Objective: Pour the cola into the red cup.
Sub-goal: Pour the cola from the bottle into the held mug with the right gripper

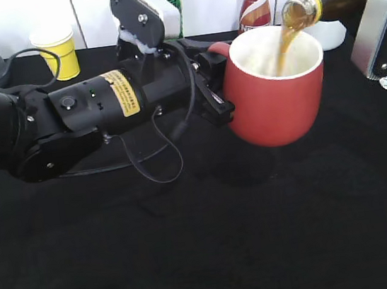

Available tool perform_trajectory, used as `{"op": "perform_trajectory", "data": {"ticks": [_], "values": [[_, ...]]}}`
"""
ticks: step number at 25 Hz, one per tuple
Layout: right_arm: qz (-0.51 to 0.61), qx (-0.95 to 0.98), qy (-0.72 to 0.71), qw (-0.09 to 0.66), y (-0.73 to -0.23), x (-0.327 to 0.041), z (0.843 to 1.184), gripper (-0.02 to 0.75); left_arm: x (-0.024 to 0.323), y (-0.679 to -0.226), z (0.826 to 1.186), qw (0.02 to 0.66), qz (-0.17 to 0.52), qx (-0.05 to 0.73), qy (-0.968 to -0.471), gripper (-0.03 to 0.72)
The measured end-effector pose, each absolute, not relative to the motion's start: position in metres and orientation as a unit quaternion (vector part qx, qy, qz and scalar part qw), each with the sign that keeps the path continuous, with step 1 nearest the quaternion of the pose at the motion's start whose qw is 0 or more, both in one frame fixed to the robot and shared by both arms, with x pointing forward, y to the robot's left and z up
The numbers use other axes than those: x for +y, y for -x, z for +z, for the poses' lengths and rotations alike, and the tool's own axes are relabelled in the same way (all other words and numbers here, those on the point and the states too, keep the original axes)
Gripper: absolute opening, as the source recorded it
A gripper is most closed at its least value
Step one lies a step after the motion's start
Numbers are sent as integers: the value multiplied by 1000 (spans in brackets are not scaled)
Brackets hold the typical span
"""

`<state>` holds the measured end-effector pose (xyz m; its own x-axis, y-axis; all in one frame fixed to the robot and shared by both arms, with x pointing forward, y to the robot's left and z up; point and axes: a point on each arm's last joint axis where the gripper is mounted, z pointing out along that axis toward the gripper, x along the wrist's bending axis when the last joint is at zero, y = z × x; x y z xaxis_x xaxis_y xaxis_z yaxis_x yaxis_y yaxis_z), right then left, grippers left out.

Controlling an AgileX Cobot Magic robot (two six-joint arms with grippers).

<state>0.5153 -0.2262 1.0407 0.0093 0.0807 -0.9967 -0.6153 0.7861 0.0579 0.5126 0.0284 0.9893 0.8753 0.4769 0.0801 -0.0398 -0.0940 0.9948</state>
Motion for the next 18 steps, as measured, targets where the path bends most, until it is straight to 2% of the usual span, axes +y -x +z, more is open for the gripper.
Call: {"op": "perform_trajectory", "data": {"ticks": [18], "values": [[214, 638, 237, 700, -516, -227, 1042, 484, 28, -511, 989, 656, 196, 143, -715, 83]]}}
